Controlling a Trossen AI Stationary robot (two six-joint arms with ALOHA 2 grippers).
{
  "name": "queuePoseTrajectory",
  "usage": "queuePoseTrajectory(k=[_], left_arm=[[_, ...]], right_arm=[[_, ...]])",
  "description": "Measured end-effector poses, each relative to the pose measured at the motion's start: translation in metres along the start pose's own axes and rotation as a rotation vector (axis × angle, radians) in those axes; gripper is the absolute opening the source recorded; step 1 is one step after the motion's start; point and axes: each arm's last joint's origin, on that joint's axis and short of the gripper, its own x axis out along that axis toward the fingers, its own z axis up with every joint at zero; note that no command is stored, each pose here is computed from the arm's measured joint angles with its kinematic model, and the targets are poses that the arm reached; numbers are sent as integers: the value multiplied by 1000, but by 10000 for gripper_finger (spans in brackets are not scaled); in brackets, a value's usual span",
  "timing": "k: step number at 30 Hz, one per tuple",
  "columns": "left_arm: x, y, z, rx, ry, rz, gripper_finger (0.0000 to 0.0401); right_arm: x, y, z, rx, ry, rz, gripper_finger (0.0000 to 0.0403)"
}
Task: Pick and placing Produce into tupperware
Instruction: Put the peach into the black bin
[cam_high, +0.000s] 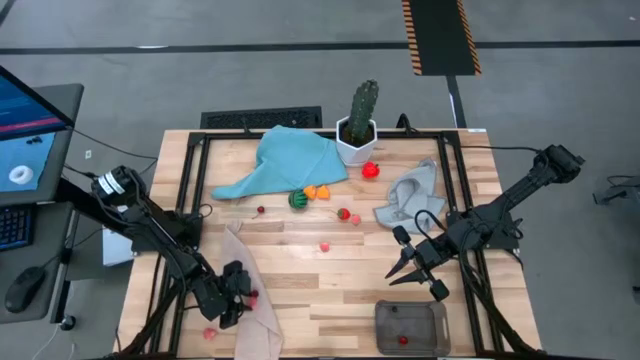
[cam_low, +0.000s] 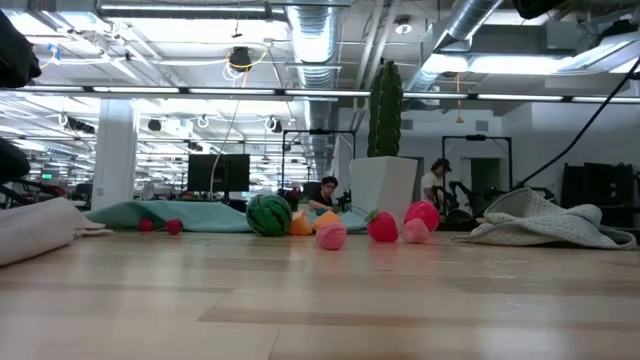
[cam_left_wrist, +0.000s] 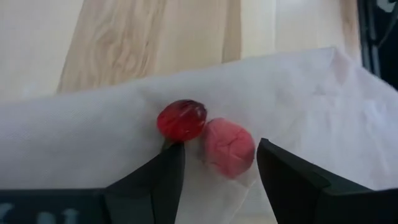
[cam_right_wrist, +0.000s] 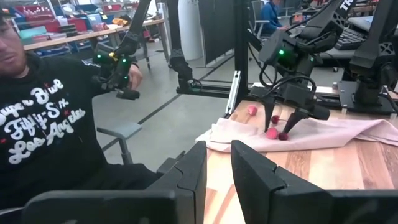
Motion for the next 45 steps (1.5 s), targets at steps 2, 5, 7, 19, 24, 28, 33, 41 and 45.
queuePoseTrajectory(k=[2, 5, 7, 19, 24, 28, 33, 41, 45], left_arm=[[0, 1, 0, 3, 8, 10, 174], [0, 2, 1, -2, 9, 15, 150], [1, 3, 2, -8, 5, 14, 133], [1, -6, 8, 49, -59, -65, 74], [2, -8, 18, 72, -119, -107, 80], [3, -7, 29, 95, -178, -128, 84], [4, -4, 47, 128, -265, -156, 84], [5, 11, 82, 111, -397, -195, 84], [2, 16, 98, 142, -469, -234, 84]], right_arm=[[0, 0, 0, 0, 0, 0, 98], [0, 0, 0, 0, 0, 0, 98], [0, 0, 0, 0, 0, 0, 98], [0, 0, 0, 0, 0, 0, 98], [0, 0, 0, 0, 0, 0, 98], [0, 0, 0, 0, 0, 0, 98], [0, 0, 0, 0, 1, 0, 98], [0, 0, 0, -10, 2, 0, 98], [0, 0, 1, -12, -8, -1, 98]])
